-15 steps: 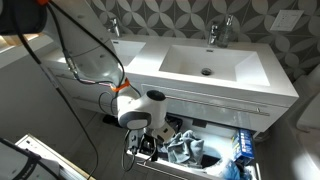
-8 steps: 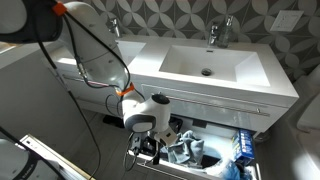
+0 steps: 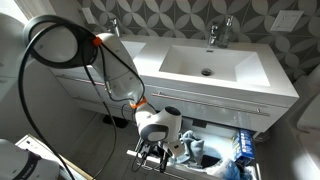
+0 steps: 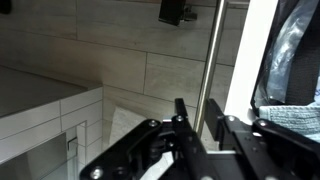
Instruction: Close the open drawer
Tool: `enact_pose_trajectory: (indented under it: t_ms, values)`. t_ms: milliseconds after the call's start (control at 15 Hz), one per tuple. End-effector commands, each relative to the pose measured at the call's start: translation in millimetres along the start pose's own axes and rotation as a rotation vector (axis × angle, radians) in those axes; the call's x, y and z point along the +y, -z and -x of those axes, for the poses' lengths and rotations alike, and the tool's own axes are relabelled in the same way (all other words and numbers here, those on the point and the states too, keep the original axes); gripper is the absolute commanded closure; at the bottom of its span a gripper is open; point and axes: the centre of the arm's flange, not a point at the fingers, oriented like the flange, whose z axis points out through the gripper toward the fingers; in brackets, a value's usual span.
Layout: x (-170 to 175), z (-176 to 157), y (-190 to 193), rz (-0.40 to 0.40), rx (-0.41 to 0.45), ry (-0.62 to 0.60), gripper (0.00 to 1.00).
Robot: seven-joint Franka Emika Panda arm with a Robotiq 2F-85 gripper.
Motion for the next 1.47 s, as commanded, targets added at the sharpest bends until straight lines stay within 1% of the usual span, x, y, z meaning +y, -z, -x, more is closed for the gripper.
enact_pose_trajectory:
  t_ms: [0,267,333,533,667,733,1133,1400]
  values:
    - [-23,-27,-25,0.062,-0.011,-0.083,0.99]
    - [-40,-36,-46,0.102,-0.022,-0.134,1.0]
    - [-40,-38,-47,0.129,-0.028,-0.15,1.0]
    - [-45,-42,-46,0.172,-0.046,-0.178,1.0]
    - [-46,-44,-43,0.17,-0.047,-0.191,1.0]
    - [-48,-46,-41,0.149,-0.033,-0.194,1.0]
    - [-51,-47,-32,0.001,-0.024,-0.185,1.0]
    - [-58,-44,-24,-0.108,-0.071,-0.162,1.0]
